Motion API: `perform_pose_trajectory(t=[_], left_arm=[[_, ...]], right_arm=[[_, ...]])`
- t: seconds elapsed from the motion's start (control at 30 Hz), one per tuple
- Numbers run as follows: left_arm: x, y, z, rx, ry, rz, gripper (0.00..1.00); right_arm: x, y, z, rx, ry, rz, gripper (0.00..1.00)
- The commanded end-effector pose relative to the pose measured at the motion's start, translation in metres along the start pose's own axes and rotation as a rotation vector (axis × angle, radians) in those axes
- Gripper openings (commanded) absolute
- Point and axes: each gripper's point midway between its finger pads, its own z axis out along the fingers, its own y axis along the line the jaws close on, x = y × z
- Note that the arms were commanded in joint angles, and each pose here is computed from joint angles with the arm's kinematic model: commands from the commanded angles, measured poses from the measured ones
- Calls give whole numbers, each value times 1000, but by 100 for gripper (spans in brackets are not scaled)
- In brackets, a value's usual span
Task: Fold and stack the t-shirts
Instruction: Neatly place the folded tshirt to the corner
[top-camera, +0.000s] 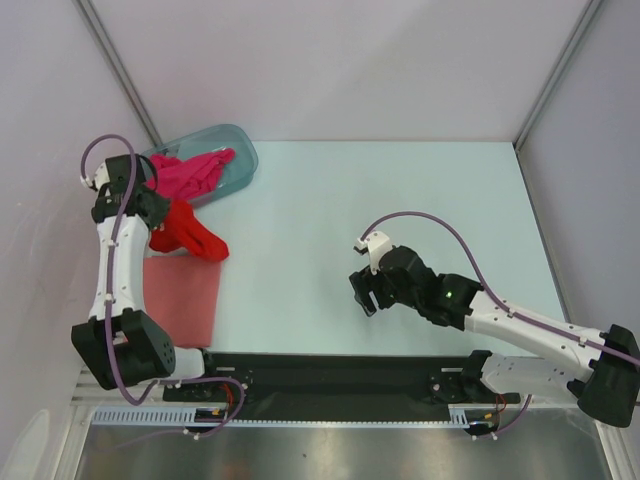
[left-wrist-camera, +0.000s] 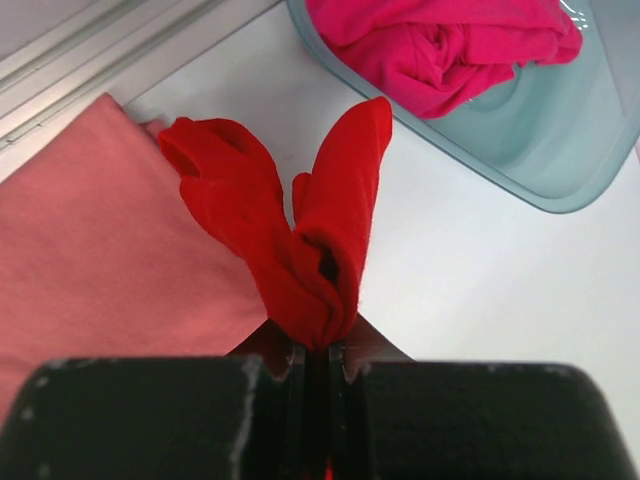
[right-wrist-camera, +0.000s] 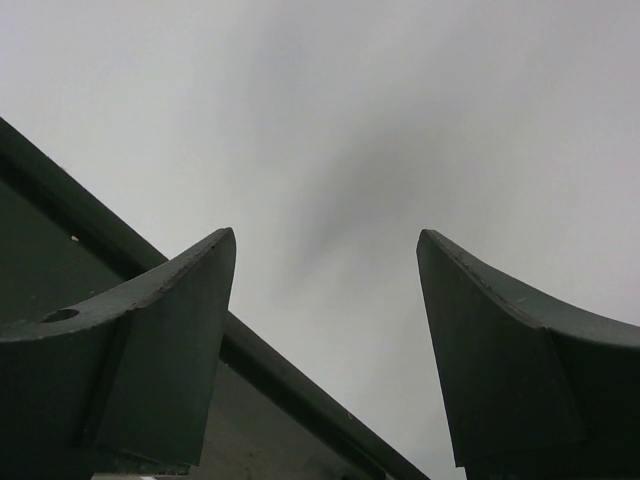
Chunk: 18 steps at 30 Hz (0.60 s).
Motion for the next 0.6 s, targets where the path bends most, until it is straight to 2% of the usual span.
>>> perform_pose_trajectory(t=[0.0, 0.57], left_arm=[[-17, 7, -11, 23, -65, 26, 0], [-39, 36, -22, -5, -134, 112, 0]], right_arm=[[-16, 4, -1, -18, -46, 1, 78], [-11, 7, 0, -38, -23, 0, 79]])
